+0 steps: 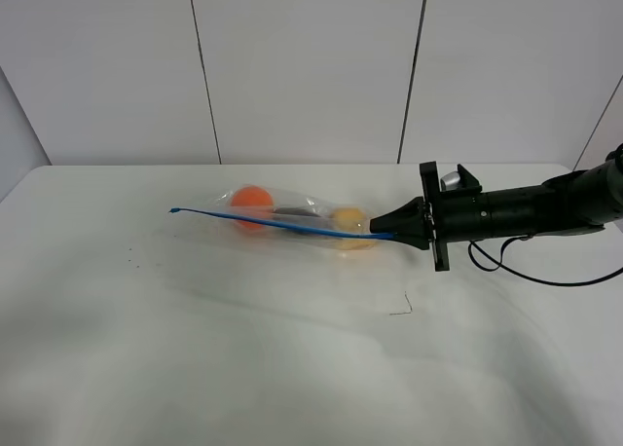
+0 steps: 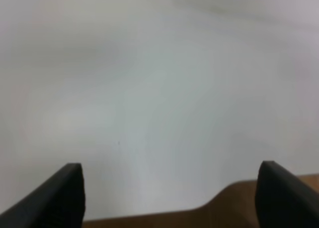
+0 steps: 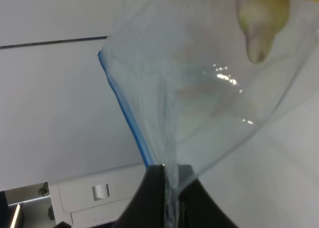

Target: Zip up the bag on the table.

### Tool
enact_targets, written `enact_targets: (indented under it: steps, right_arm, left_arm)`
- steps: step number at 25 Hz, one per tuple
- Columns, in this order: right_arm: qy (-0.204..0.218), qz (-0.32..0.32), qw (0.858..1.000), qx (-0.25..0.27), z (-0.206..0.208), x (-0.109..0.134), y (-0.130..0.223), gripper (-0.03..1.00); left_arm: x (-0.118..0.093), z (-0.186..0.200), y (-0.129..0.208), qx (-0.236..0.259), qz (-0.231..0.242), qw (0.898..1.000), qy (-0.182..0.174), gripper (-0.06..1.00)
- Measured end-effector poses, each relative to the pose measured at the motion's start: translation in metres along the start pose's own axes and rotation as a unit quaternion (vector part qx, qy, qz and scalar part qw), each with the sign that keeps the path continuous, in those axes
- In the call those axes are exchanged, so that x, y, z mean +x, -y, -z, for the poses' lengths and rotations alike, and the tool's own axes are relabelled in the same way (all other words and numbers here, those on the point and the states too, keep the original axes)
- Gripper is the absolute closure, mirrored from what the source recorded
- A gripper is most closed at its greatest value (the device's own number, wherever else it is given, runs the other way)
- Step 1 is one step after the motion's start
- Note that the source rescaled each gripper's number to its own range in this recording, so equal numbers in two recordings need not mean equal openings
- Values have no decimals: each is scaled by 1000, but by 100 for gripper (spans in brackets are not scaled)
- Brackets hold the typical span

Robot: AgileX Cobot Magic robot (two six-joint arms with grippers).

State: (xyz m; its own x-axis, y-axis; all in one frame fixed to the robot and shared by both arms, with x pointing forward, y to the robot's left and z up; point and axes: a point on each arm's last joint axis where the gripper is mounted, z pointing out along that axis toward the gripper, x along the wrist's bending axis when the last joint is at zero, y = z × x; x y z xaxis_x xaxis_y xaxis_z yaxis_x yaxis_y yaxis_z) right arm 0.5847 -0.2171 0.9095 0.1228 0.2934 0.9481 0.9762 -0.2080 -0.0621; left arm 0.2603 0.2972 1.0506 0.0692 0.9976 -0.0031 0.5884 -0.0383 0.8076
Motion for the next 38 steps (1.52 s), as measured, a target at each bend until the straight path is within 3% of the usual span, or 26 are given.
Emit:
enact_targets:
  steps: [6,10,12,13,15,17,19,23,27,31,33,36,38]
  right_arm:
    - [1,1,1000,1,0,0,0,97]
    - [4,3,1000,4,0,-1,1,92]
    - [6,2,1000,6,0,-1,1,74]
    - [7,0,1000,7,0,-1,1,61]
    - [10,-3,1000,10,0,-1,2,26]
    - [14,-2,1000,14,1,-1,3,8]
    - [18,-1,1000,19,2,-3,3,1]
    - [31,0,999,13,16,-7,-1,-3]
    - [103,46,992,46,36,6,-14,-3]
    - [231,95,966,68,56,34,-31,-3]
    - [309,124,941,62,68,50,-41,-3]
    - [432,141,890,44,88,64,-52,-3]
    - [485,143,862,30,100,69,-57,-3]
  left_arm:
    - [-1,19,12,-74,-3,997,-2,-6]
    - [-1,22,15,-84,-3,996,-2,-6]
    - [-1,22,15,-84,-3,996,-2,-6]
    - [-1,22,15,-84,-3,996,-2,-6]
    - [-1,22,14,-84,-3,996,-2,-6]
    - [-1,22,14,-85,-3,996,-2,-6]
    - [-1,22,14,-85,-3,996,-2,-6]
    - [-1,22,14,-85,-3,996,-2,-6]
    - [-1,22,14,-85,-3,996,-2,-6]
    - [-1,22,14,-85,-3,996,-2,-6]
    - [-1,22,14,-85,-3,996,-2,-6]
    - [-1,22,14,-85,-3,996,-2,-6]
    - [-1,22,14,-85,-3,996,-2,-6]
